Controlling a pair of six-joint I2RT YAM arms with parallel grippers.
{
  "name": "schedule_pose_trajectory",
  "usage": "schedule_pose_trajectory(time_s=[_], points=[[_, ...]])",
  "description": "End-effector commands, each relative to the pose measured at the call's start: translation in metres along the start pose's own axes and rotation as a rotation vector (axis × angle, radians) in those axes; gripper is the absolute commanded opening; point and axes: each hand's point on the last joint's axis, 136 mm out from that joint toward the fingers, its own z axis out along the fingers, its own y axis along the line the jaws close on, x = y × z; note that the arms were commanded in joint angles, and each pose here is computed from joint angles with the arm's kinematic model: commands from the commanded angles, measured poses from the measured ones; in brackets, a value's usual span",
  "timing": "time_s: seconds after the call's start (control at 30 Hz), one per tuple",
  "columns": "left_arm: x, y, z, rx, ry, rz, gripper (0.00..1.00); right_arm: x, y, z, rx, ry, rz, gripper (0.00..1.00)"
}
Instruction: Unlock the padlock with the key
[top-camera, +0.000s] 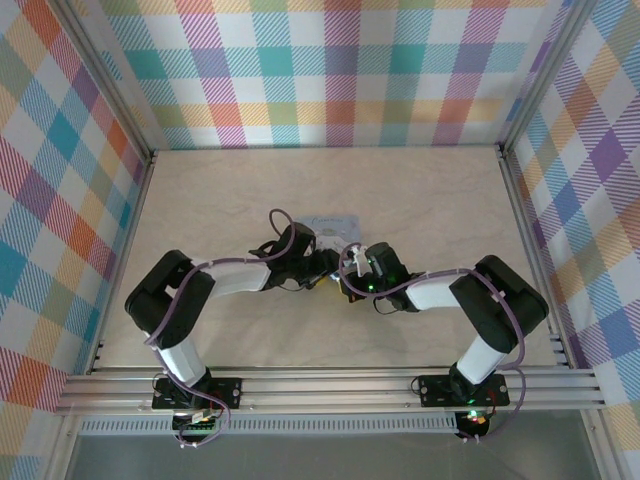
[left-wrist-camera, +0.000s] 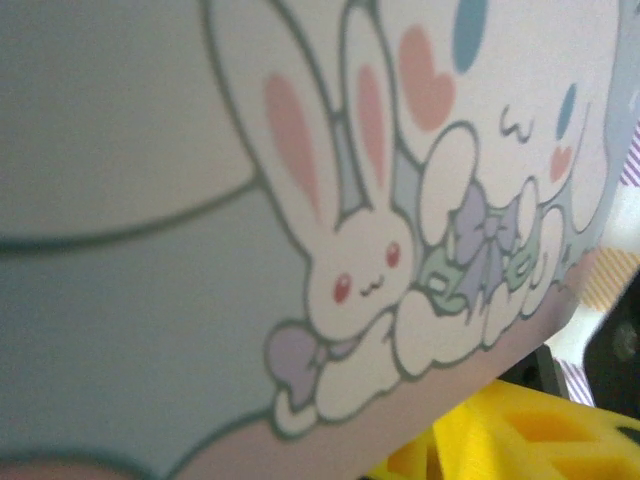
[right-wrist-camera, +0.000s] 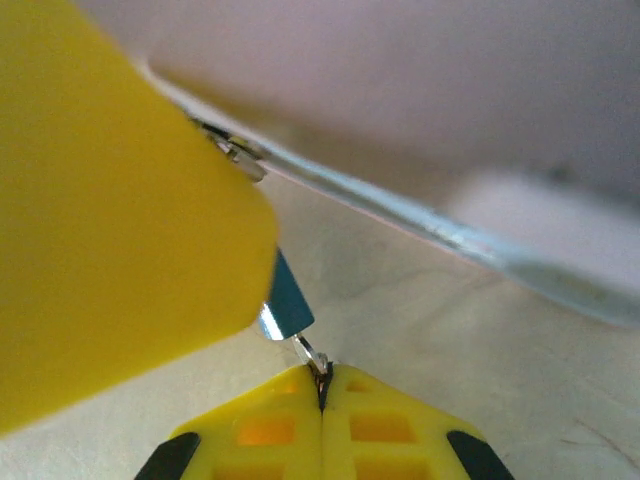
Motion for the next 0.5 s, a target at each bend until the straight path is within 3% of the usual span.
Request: schedule_pose_trajectory(time_s=[0.0, 0.23, 0.47], points=[[0.000, 0.000, -0.019, -0.006, -0.020, -0.010, 0.68, 0.008, 0.008, 0.002, -0.034, 0.062, 0.031, 0.00], [-0.011, 0.009, -0.049, 0.019, -0.146, -0.044, 0.76, 0.003, 0.021, 0.000, -0.077, 0.114, 0.056, 0.00], [-0.014, 0.015, -0.068, 0.155, -0.269, -0.128, 0.68, -0.004, 0.031, -0.011, -0.090, 0.135, 0.106, 0.00]])
